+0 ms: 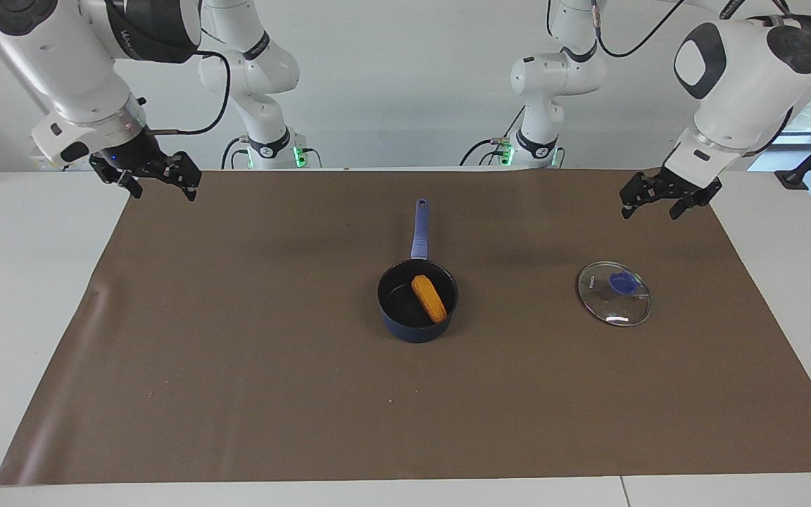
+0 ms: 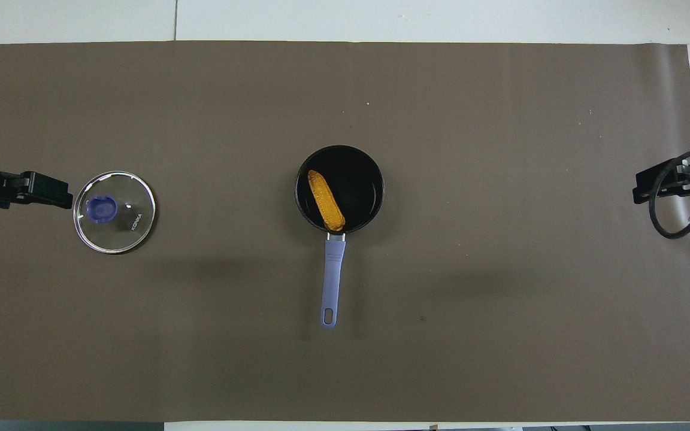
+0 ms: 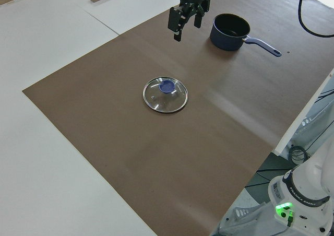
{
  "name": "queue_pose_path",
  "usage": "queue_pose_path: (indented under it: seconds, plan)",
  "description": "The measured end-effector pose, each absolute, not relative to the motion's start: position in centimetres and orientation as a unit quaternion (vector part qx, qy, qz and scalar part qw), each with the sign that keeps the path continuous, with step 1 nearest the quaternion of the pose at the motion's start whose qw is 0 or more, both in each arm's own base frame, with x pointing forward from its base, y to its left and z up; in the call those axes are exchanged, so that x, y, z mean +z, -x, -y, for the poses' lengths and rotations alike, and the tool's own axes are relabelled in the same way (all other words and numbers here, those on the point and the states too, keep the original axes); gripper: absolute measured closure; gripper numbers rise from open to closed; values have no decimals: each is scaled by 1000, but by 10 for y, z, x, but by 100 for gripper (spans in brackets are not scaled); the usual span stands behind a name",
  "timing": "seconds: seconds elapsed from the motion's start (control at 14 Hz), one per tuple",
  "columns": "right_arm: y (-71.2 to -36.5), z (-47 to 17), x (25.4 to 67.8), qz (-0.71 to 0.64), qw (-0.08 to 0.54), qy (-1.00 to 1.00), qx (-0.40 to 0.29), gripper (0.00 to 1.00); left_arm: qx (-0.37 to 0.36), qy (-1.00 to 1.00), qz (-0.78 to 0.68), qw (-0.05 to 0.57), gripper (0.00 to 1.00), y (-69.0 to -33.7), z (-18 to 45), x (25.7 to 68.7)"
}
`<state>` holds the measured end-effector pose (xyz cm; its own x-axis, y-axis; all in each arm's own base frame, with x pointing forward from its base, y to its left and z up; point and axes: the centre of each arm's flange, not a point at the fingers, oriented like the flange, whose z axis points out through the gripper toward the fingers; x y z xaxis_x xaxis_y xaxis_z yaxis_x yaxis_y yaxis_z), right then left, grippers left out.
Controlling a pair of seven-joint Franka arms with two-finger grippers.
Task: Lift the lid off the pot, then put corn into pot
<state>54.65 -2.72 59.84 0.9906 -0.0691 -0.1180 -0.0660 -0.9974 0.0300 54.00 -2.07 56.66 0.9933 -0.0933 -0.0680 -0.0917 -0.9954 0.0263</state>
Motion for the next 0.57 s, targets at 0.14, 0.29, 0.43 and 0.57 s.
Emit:
queue_pose_path:
  seconds: [0.14, 0.29, 0.43, 0.57]
  plan:
    - [-546, 30, 598, 37, 13, -997, -60, 0, -43, -998, 46, 11, 0, -533, 20, 562]
    - [-546, 33, 598, 39, 13, -997, -60, 0, -42, -998, 44, 11, 0, -534, 19, 558]
    - [-546, 34, 598, 40, 13, -997, -60, 0, -37, -998, 50, 11, 0, -534, 25, 562]
    - [-546, 34, 599, 40, 13, -997, -59, 0, -38, -997, 60, 11, 0, -533, 36, 568]
